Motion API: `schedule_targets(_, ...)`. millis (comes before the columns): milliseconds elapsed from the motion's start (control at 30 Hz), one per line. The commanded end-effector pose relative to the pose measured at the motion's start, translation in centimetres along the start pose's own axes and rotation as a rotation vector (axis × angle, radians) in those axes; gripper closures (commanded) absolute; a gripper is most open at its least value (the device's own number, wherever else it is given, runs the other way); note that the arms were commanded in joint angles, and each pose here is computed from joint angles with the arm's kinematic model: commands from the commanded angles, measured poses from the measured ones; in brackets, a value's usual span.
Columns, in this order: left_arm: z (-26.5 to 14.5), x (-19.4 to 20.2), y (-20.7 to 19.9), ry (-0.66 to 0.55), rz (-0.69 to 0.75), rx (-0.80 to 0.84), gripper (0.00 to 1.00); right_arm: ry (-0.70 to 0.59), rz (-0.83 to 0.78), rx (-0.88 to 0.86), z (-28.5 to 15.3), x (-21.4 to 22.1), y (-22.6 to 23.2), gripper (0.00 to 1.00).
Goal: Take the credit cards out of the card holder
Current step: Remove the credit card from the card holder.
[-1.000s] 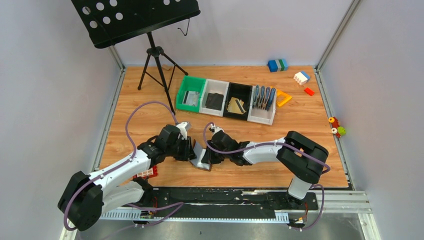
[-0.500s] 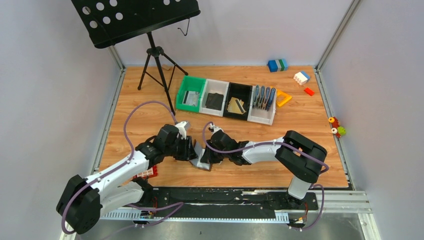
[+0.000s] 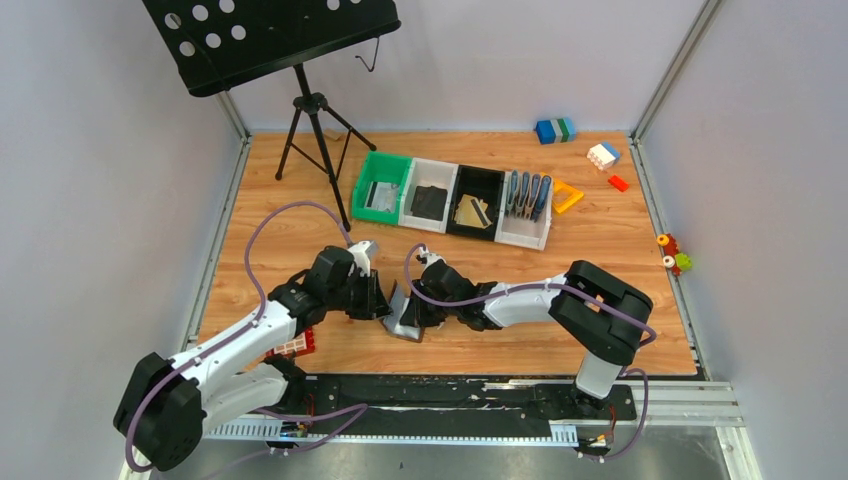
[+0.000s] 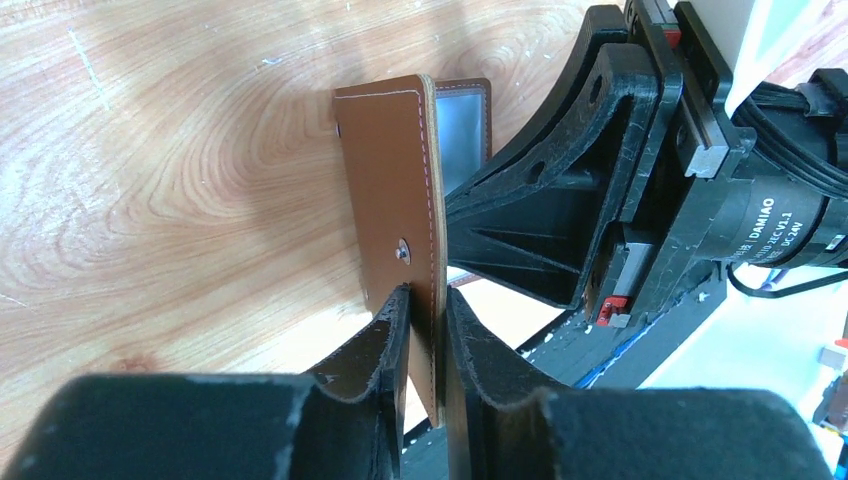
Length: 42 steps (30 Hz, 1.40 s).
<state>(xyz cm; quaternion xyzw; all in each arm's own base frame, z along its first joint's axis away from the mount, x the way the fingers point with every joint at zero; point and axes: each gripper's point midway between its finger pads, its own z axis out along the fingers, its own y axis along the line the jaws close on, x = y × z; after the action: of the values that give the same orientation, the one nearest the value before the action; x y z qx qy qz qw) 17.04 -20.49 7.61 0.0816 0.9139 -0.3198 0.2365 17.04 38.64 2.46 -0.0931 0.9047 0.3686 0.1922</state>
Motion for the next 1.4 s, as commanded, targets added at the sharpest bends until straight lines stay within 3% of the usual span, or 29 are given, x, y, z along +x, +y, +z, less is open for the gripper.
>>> schedule_targets(0,-0.1,-1.2,-1.7,-0.023,-0.01,0.087,0.8,0.0,-0.009,-0.007,0.4,0.0,0.1,1.0)
schedule_targets(300,-0.1,-0.9,-2.3,-0.005,-0.015,0.138,0.86,-0.017,-0.002,0.023,0.1,0.0,-0.7,1.0)
schedule_targets(700,-0.3,-0.7,-2.3,0.004,-0.011,0.138,0.72,-0.015,0.007,0.018,0.1,-0.1,-0.8,1.0)
schedule_targets(967,0.1,-0.4,-1.8,0.011,-0.014,0.125,0.86,-0.019,0.012,0.024,-0.3,0.0,-1.1,1.0)
schedule_targets(1367,0.1,-0.1,0.3,0.009,-0.004,0.019,0.8,-0.049,0.01,0.025,-1.8,-0.7,-1.2,0.99)
